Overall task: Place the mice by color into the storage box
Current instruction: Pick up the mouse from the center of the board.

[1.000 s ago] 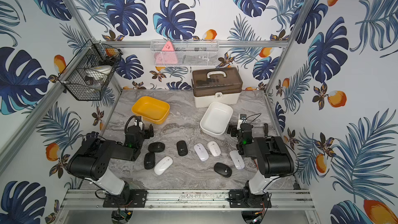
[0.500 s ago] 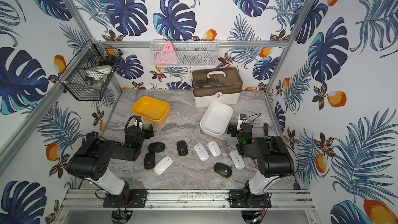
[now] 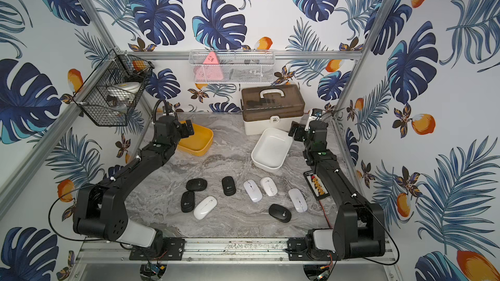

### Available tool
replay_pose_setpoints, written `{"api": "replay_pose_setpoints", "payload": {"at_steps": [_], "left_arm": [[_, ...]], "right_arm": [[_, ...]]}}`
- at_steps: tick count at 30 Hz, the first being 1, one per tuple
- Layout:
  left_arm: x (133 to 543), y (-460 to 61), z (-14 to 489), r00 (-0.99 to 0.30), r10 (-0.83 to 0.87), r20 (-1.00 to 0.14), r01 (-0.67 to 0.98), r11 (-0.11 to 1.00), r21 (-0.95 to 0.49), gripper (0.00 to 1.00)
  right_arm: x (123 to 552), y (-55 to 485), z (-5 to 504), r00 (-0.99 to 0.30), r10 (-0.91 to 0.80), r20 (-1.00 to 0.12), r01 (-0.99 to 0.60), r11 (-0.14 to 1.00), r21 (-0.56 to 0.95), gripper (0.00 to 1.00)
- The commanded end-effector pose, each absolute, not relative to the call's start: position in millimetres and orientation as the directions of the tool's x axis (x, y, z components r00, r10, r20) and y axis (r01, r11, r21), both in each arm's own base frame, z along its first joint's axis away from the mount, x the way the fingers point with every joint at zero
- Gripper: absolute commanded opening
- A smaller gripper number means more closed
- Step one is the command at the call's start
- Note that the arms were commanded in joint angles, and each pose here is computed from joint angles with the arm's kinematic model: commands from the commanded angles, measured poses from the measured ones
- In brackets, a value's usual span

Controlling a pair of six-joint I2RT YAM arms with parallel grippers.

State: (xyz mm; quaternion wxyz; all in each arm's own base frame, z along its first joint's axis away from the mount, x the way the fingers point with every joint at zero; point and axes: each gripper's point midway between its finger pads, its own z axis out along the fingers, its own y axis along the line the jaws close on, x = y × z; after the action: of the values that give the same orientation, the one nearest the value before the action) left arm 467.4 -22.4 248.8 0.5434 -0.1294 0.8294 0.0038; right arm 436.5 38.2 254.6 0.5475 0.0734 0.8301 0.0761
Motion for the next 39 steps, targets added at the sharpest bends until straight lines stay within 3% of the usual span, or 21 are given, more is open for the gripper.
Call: {"api": "replay_pose_setpoints", "payload": {"at_steps": [1, 8, 12, 15, 23, 39], "left_arm": [[387, -65, 196, -0.729, -0.315, -0.608, -0.275, 0.948, -0.161, 0.99], [266, -141, 182, -0.910, -0.280, -0.305, -0.200, 0.942, -0.269, 0.99], [219, -145, 175, -0.941, -0.223, -0.253, -0.156, 0.953, -0.259, 0.99], [200, -139, 169, -0.955, -0.186, -0.230, -0.125, 0.958, -0.257, 0.99], [201, -141, 190, -0.944, -0.128, -0.303, -0.031, 0.952, -0.306, 0.99], [222, -127, 208, -0.916, -0.184, -0.357, -0.059, 0.941, -0.332, 0.99]], "right_arm": [[343, 81, 180, -0.819, 0.208, -0.534, 0.051, 0.954, 0.294, 1.00], [194, 110, 151, -0.971, 0.107, -0.213, 0.050, 0.966, 0.254, 1.00], [148, 105, 138, -0.989, 0.100, -0.108, 0.079, 0.980, 0.185, 1.00], [120, 99, 119, -0.999, 0.051, 0.002, 0.051, 0.998, 0.049, 1.00], [101, 93, 97, -0.977, -0.167, 0.131, -0.197, 0.943, -0.269, 1.00], [123, 125, 52, -0.945, -0.268, 0.188, -0.315, 0.903, -0.293, 1.00]]}}
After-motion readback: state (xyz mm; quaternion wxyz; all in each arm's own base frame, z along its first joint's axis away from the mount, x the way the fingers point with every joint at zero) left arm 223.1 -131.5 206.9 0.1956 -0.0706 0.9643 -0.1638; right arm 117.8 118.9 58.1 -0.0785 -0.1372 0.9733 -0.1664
